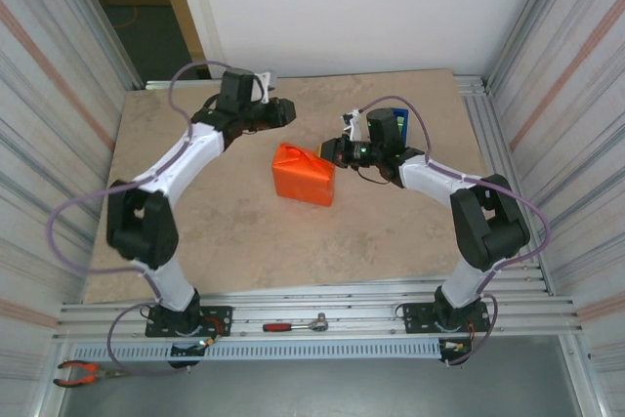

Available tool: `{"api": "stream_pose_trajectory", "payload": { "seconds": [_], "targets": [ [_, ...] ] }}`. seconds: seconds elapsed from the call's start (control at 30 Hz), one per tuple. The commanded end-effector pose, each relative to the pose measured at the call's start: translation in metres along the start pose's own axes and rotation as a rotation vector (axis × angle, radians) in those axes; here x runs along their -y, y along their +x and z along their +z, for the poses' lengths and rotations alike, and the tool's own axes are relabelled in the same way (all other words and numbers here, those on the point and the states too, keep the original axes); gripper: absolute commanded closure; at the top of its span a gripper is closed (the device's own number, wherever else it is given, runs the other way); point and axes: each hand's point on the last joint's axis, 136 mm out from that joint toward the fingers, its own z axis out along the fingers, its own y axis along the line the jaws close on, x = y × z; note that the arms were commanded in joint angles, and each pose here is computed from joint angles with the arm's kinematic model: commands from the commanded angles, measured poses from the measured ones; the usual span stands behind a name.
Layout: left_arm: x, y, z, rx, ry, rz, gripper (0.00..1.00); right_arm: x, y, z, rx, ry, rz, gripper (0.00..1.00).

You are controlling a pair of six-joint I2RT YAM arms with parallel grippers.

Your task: Wrap the gift box in paper

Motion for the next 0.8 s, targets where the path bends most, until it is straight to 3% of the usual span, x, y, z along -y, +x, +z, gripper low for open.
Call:
{"api": "stream_pose_trajectory", "payload": {
  "seconds": [0.0, 0.17, 0.33, 0.77],
  "targets": [
    [0.005, 0.016, 0.013, -0.152, 0.076, 0.045, 0.75, 0.069, 0.073, 0.008, -0.192, 0.206, 0.192, 1.00],
    [0.000, 0.036, 0.021, -0.285, 0.081, 0.051, 0.88, 0.070, 0.073, 0.008, -0.190, 0.208, 0.190, 1.00],
    [0.000, 0.055, 0.008, -0.320, 0.085, 0.051, 0.95, 0.071, 0.072, 0.008, -0.185, 0.211, 0.190, 1.00],
    [0.013, 0.085, -0.017, -0.369, 0.166, 0.059, 0.96, 0.077, 0.071, 0.007, -0.180, 0.227, 0.200, 1.00]
  ]
}}
